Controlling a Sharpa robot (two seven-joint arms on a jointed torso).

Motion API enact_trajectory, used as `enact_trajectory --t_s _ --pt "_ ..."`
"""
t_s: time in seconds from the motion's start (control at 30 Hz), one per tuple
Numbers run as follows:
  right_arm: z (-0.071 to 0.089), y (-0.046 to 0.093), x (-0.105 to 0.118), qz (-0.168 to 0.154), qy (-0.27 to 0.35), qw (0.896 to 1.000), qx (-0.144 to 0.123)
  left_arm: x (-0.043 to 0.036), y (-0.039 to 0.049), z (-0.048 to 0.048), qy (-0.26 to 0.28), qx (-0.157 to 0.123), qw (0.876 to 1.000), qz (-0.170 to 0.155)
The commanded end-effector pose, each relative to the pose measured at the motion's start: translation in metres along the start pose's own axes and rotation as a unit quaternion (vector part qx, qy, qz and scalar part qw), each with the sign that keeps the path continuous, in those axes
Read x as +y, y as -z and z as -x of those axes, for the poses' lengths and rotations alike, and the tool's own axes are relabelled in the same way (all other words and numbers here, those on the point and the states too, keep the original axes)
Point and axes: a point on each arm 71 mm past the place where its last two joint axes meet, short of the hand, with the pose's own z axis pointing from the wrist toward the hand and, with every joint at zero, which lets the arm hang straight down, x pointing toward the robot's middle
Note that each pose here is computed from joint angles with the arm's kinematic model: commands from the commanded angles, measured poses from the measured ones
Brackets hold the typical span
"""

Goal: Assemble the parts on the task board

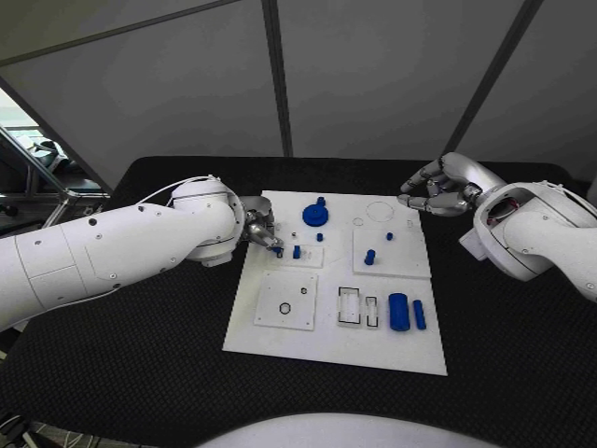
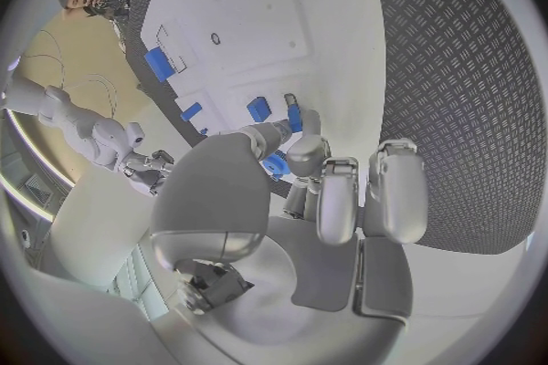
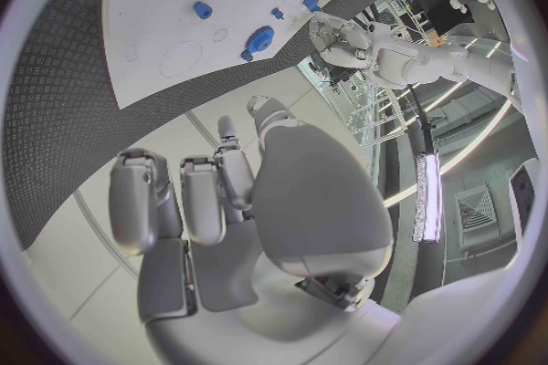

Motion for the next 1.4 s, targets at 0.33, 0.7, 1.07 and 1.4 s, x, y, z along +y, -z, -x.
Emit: enact_trajectory --t_s 0.33,0.7,1.07,1.4 --pt "0.0002 -0.0005 0.0021 0.007 0.002 1.000 0.002 -0.0026 0.0003 -0.0063 -0.016 0.016 1.000 0.001" --pt "0.0001 -0.0006 0.0022 0.007 0.002 1.000 0.002 -0.0032 0.0004 -0.0074 -0.021 0.022 1.000 -0.001" --pt "-0.0001 -0.0006 0.0022 0.008 0.002 1.000 0.003 -0.0026 0.0001 -0.0083 -0.026 0.029 0.999 0.001" --pt "-0.0001 -0.0005 0.0025 0.008 0.002 1.000 0.003 -0.0052 -0.0017 -0.0079 -0.020 0.025 0.999 -0.003"
